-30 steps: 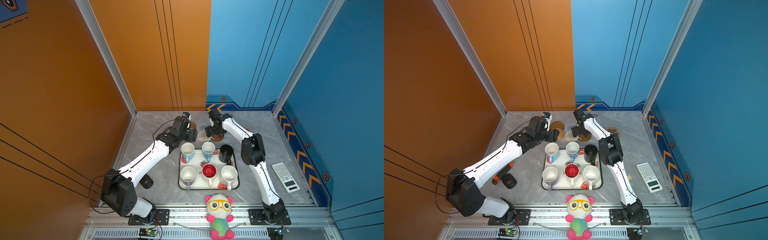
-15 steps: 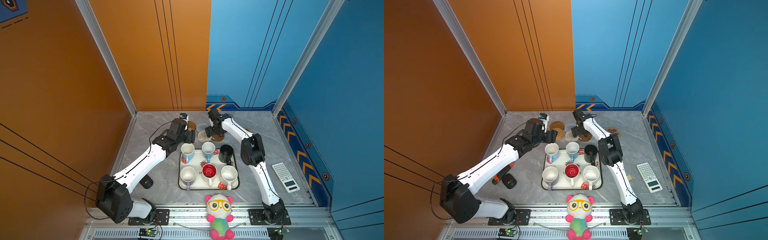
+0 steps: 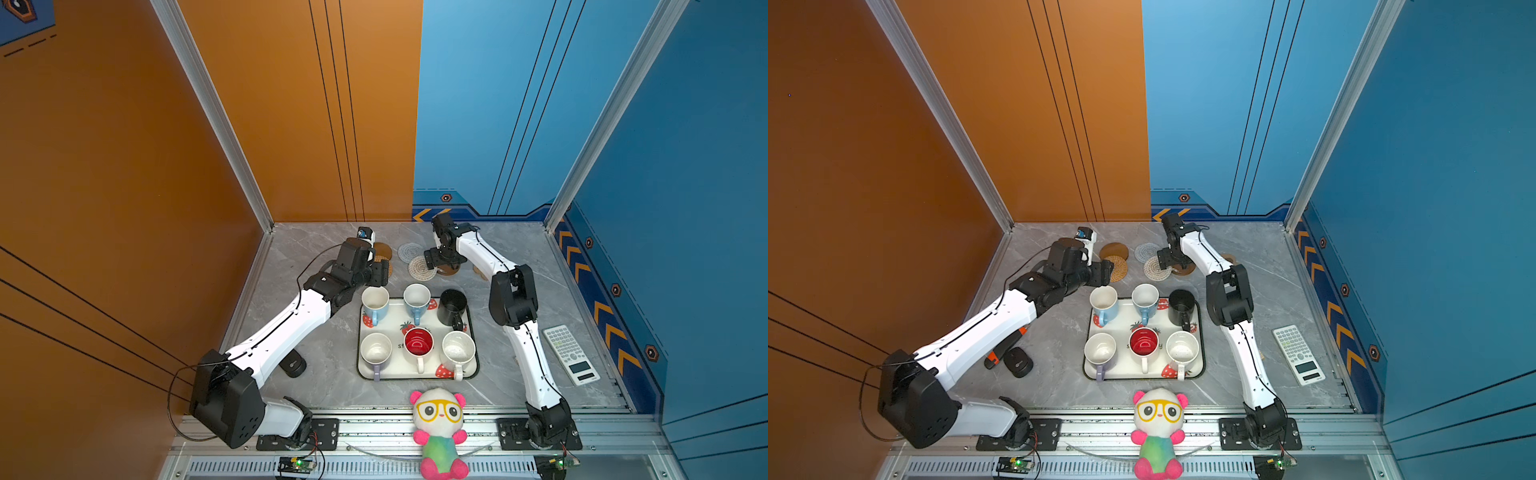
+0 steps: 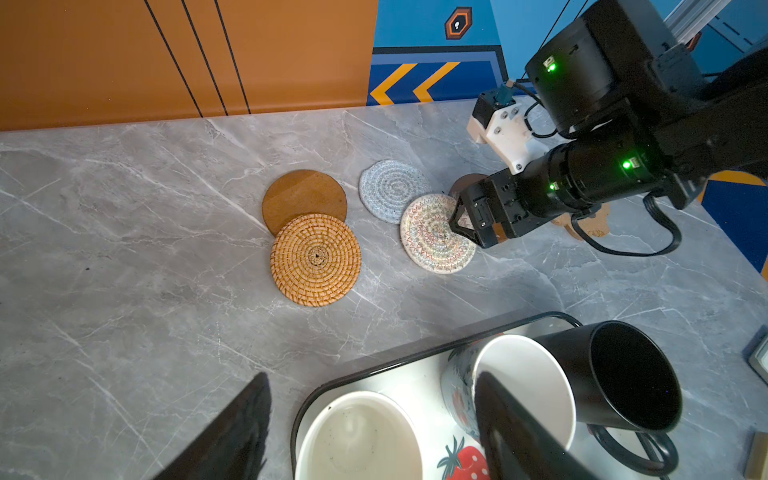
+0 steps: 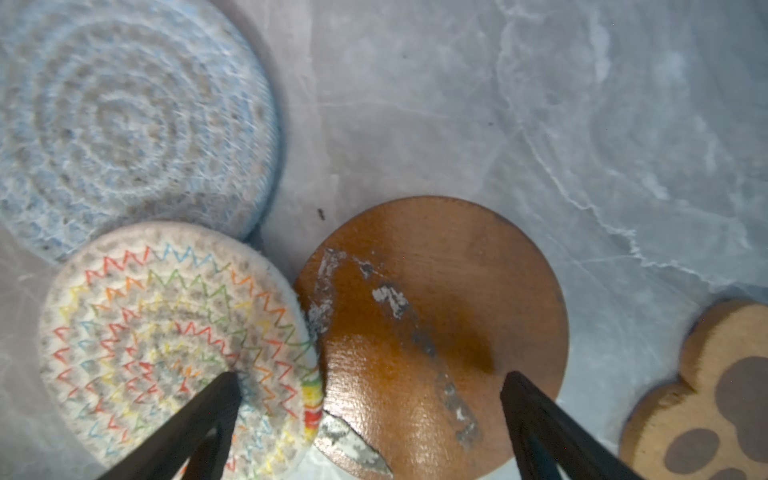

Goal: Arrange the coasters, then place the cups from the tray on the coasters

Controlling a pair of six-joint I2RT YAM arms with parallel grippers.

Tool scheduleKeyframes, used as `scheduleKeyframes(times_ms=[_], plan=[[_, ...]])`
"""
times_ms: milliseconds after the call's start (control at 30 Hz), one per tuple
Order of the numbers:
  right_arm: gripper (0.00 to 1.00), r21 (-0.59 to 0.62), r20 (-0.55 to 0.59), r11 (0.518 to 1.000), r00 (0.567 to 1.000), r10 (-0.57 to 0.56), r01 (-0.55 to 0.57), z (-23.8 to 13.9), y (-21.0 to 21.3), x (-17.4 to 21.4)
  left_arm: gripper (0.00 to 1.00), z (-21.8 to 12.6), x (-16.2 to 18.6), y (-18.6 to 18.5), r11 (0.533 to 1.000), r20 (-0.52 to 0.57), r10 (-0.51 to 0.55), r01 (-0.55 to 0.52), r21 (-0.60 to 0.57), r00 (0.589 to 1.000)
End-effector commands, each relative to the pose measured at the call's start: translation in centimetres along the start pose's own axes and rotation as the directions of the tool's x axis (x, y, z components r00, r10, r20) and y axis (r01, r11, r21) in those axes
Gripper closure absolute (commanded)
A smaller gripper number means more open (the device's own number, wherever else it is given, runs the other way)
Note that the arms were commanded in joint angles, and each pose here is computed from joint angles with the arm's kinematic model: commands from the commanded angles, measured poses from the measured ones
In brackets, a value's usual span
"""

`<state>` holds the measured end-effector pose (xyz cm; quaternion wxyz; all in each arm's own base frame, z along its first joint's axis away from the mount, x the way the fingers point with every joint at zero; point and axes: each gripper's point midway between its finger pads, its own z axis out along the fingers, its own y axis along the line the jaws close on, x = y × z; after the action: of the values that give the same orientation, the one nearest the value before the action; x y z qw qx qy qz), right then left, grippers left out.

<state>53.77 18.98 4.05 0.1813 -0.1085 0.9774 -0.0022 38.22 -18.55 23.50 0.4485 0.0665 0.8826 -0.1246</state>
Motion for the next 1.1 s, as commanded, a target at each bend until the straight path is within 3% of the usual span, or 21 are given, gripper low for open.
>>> scheduleKeyframes(times_ms=[0, 200, 367, 467, 567, 800, 867, 1067], plan=[[0.04, 0.01, -0.07, 1.0, 0.998, -0.003, 0.004, 0.2, -0.8, 1.7, 0.22, -0.2, -0.7, 0.0, 1.0, 0.023, -0.02, 0.02, 0.008, 1.0], [0.04, -0.083, -0.009, 0.996, 1.0, 0.026, -0.027, -2.4, -0.2, -0.1, 0.25, 0.7, -1.9, -1.2, 0.998, 0.054, -0.033, 0.03, 0.06, 0.998], [0.04, -0.134, 0.055, 0.989, 0.996, 0.065, -0.057, -5.3, -1.0, -1.9, 0.38, 3.7, -4.3, -4.8, 0.982, 0.032, -0.024, 0.017, 0.186, 0.999], [0.1, -0.185, 0.075, 0.977, 0.99, 0.119, -0.103, -6.3, -1.7, -2.7, 0.47, 6.6, -5.8, -7.5, 0.962, 0.015, -0.007, 0.002, 0.274, 1.0], [0.23, -0.248, 0.08, 0.958, 0.982, 0.169, -0.145, -6.5, -1.8, -3.3, 0.6, 10.1, -6.2, -9.0, 0.947, -0.036, -0.004, 0.015, 0.321, 0.999], [0.95, -0.328, 0.06, 0.926, 0.974, 0.218, -0.187, -4.5, -0.7, -3.8, 0.94, 16.5, -5.1, -9.9, 0.934, -0.158, -0.02, 0.075, 0.349, 0.987], [1.0, -0.342, 0.046, 0.918, 0.972, 0.232, -0.203, -3.6, -0.5, -3.7, 1.0, 17.6, -4.6, -9.6, 0.934, -0.178, -0.041, 0.101, 0.344, 0.983], [1.0, -0.364, 0.019, 0.897, 0.961, 0.276, -0.251, -1.3, -0.5, -3.9, 1.0, 21.5, -4.1, -7.8, 0.938, -0.191, -0.081, 0.14, 0.318, 0.978]])
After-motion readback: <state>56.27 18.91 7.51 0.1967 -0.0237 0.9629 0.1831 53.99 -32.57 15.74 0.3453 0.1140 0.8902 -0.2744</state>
